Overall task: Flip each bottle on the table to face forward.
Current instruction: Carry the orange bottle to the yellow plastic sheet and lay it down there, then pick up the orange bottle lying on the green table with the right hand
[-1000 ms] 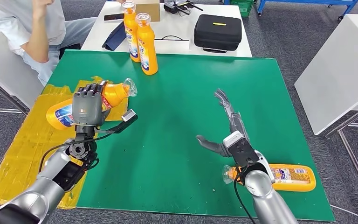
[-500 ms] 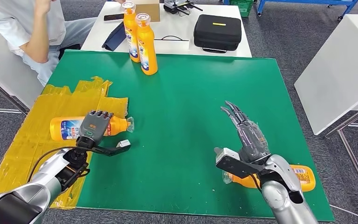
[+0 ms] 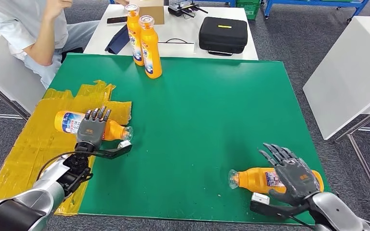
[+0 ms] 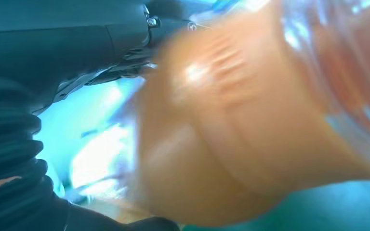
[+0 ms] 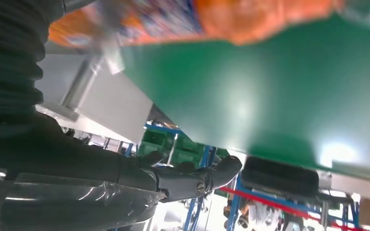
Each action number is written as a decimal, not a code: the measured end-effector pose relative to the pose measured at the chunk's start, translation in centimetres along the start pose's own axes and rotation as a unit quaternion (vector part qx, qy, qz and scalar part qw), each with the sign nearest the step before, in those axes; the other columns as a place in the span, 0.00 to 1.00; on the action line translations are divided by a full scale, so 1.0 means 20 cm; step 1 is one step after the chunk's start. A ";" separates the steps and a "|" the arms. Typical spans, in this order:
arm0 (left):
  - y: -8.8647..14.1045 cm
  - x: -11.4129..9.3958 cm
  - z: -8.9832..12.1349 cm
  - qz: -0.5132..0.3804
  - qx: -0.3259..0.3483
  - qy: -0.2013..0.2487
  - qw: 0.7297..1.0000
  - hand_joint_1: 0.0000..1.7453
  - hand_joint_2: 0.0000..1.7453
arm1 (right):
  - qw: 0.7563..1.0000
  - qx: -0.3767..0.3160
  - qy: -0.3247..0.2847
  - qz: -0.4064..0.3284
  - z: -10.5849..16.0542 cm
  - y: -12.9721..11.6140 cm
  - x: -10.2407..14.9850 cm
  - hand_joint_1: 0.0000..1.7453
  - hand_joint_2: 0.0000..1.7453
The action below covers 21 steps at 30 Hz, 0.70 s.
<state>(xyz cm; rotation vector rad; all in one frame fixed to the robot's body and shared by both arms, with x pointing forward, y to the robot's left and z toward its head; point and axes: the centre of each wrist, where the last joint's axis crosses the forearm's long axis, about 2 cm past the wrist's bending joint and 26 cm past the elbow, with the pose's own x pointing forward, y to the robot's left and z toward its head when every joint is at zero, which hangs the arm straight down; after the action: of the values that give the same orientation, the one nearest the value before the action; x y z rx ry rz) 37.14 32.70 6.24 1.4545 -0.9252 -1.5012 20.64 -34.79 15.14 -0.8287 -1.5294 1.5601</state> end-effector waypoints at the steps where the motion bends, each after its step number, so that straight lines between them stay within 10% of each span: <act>1: -0.01 0.00 0.01 0.020 0.004 0.003 1.000 0.00 1.00 | 1.000 0.007 0.000 -0.001 0.05 -0.02 -0.01 0.00 1.00; 5: -0.03 -0.01 0.02 0.080 0.007 0.016 0.997 0.00 1.00 | 1.000 0.014 0.007 0.003 0.21 -0.10 -0.08 0.00 1.00; 9: -0.03 0.00 0.03 0.116 0.007 0.022 0.993 0.00 0.00 | 1.000 0.012 0.017 0.013 0.27 -0.15 -0.11 0.00 1.00; 21: 0.12 0.19 0.02 0.377 0.079 -0.064 0.921 0.00 0.00 | 0.994 0.072 0.084 0.014 0.49 -0.30 -0.28 0.00 1.00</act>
<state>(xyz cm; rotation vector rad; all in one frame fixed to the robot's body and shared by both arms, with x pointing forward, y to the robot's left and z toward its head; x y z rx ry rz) 36.88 28.24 7.04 0.9256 -1.5019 -0.9565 15.37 -44.57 21.32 -0.8797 -1.2742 1.5594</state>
